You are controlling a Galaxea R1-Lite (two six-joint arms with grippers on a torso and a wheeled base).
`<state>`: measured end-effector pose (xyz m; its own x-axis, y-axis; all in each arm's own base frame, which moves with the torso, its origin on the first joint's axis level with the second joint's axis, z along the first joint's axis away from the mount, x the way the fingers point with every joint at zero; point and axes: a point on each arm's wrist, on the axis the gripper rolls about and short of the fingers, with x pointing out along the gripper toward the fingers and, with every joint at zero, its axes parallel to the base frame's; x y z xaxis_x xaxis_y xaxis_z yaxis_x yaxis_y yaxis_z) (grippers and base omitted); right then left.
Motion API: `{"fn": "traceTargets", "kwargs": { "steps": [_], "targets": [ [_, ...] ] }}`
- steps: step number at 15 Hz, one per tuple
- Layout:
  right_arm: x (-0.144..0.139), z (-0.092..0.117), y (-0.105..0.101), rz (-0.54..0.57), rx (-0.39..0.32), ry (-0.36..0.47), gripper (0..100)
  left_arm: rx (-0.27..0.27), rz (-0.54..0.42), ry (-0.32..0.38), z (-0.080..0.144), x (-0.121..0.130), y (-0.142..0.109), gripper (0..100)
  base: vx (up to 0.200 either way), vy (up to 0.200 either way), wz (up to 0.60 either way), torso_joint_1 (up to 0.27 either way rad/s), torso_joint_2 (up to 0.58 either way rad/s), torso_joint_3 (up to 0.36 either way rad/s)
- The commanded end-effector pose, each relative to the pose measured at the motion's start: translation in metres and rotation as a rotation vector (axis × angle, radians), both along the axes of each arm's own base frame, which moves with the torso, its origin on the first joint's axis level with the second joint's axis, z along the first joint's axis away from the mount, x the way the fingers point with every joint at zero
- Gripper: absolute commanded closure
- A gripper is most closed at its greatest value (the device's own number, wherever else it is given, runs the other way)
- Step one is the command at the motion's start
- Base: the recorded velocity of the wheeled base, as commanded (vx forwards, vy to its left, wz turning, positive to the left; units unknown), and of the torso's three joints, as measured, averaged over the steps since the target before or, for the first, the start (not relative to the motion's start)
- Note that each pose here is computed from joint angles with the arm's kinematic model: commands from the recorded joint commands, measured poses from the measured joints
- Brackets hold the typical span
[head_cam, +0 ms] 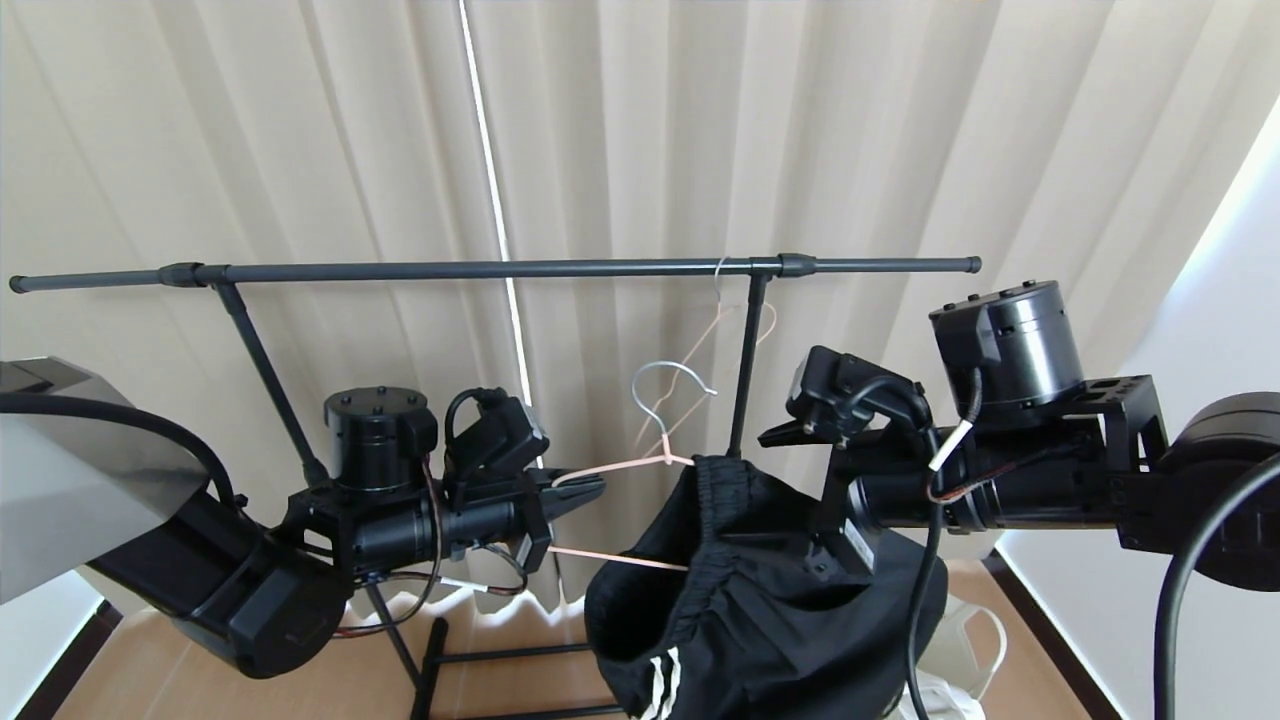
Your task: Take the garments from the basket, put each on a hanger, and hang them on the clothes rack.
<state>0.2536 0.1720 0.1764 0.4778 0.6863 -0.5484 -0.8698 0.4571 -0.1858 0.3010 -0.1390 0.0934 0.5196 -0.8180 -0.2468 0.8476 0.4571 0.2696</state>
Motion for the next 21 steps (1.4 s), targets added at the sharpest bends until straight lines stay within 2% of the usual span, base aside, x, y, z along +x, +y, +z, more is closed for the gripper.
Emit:
{"fn": "traceTargets", "kwargs": {
  "steps": [1,6,10,11,21],
  "targets": [
    [0.006,-0.011,0.003,-0.002,-0.017,0.028,0,0.0,-0.004,0.001,0.0,-0.001,-0.001,100,0.0,0.0,0.0,0.0,0.0,0.0],
    [0.015,-0.017,0.004,-0.019,-0.006,0.014,0,-0.002,-0.017,-0.003,0.001,-0.003,-0.005,100,0.0,0.0,0.0,0.0,0.0,0.0],
    [0.018,-0.014,0.004,-0.024,0.001,0.003,0,-0.001,-0.017,-0.004,0.002,-0.004,-0.004,100,0.0,0.0,0.0,0.0,0.0,0.0],
    [0.018,-0.013,0.004,-0.024,0.001,0.002,100,0.0,-0.017,-0.003,0.001,-0.004,-0.004,100,0.0,0.0,0.0,0.0,0.0,0.0],
    [0.016,-0.013,0.003,-0.024,0.0,0.005,100,-0.019,-0.026,-0.027,0.0,-0.007,-0.002,100,0.0,0.0,0.0,0.0,0.0,0.0]
  ]
}}
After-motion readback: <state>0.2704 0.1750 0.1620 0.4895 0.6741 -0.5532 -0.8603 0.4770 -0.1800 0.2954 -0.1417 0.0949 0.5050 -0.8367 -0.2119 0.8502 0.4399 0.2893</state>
